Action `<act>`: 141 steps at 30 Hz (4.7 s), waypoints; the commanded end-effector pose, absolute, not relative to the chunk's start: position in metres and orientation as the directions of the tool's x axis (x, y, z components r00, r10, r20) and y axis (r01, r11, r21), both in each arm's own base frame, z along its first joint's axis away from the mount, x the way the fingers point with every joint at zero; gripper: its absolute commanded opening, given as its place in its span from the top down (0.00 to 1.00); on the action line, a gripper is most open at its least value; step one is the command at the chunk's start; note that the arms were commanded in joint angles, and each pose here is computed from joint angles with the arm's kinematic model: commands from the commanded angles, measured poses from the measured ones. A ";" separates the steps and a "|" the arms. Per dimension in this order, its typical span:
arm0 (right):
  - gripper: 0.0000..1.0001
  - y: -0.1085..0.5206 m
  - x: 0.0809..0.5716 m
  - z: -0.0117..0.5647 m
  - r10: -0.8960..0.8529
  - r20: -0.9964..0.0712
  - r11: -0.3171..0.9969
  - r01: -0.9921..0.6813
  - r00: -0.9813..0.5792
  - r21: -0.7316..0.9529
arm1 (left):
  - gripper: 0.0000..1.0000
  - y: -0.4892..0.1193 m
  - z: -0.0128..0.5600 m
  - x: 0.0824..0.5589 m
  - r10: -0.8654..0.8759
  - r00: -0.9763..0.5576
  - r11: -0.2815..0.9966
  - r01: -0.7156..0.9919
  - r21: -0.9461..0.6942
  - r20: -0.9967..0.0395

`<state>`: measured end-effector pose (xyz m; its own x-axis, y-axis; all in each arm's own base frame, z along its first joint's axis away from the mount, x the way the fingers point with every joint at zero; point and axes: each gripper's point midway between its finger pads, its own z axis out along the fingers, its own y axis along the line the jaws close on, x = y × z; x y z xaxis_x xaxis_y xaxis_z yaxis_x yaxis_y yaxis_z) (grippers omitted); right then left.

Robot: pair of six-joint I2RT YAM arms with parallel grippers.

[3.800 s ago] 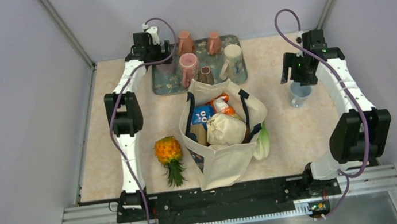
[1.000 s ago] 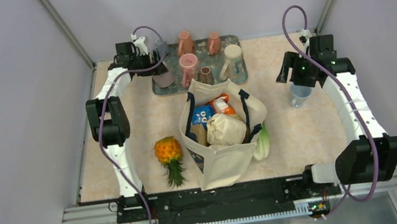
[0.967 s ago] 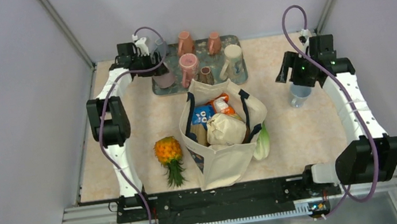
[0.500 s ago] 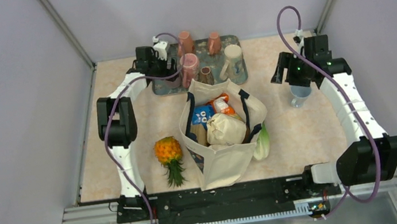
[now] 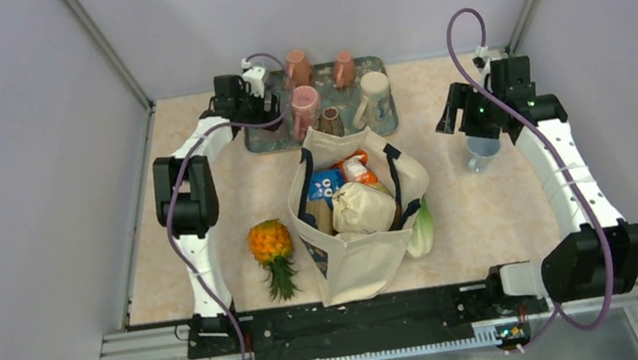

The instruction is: Turn the mug right side up

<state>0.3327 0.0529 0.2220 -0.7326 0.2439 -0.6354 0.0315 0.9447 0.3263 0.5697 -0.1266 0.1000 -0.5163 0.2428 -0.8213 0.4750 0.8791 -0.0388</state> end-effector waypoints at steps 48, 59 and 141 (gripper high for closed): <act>0.28 0.148 0.353 0.332 0.272 -0.795 0.877 -0.201 -0.542 0.437 | 1.00 -0.101 0.178 0.560 -0.186 -0.611 0.838 0.310 -0.449 -0.770; 0.28 0.285 0.360 0.391 0.271 -0.844 0.734 -0.468 -0.463 0.492 | 1.00 -0.076 0.200 0.558 -0.333 -0.604 0.811 0.208 -0.546 -0.725; 1.00 0.412 0.412 0.427 0.581 -0.715 0.326 -0.694 -0.389 0.642 | 0.01 -0.145 0.396 0.442 -0.492 -0.714 0.297 0.400 -0.867 -0.498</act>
<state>0.4204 0.4329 0.3631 -0.5080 0.5036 -0.6988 -0.6208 0.3483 0.7024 0.4513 -0.1464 0.3557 -0.7930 -0.5106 -0.3323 0.2193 0.2697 -0.9377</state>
